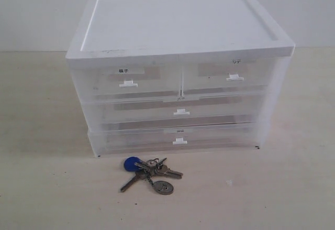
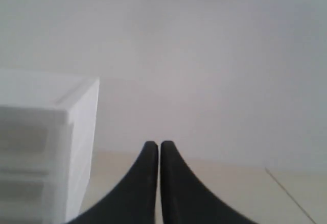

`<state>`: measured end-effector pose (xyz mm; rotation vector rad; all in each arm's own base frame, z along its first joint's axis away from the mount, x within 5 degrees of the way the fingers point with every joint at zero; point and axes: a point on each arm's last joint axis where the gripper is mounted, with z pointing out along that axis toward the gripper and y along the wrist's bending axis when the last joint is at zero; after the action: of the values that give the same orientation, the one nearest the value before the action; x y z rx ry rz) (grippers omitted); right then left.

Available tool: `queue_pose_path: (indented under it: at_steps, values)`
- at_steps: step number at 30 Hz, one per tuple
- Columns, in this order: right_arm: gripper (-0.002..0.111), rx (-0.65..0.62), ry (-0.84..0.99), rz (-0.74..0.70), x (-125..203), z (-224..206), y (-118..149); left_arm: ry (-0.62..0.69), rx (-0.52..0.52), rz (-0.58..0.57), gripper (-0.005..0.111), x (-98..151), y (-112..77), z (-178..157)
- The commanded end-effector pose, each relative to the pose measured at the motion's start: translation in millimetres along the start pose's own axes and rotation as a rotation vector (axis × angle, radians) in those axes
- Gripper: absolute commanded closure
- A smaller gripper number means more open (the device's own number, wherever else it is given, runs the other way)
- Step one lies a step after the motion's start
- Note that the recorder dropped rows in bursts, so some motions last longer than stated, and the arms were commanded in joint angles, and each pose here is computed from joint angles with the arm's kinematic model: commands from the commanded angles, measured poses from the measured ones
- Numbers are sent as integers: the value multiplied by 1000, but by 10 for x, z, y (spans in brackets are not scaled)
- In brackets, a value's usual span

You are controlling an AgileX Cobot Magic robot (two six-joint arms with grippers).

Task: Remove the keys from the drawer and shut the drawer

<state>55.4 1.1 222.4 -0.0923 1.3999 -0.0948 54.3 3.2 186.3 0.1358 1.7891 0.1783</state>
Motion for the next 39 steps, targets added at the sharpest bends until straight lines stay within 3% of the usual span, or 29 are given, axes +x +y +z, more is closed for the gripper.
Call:
queue_pose_path:
  at_steps: [1,4,39]
  values:
    - [108,25,250,0,243,-34,-19,-5,9,-6,102,5,-8,1]
    - [108,42,393,37,367,-75,-27,-5,9,-6,102,5,-8,1]
    - [108,39,404,23,376,-79,-27,-5,9,-6,102,5,-8,1]
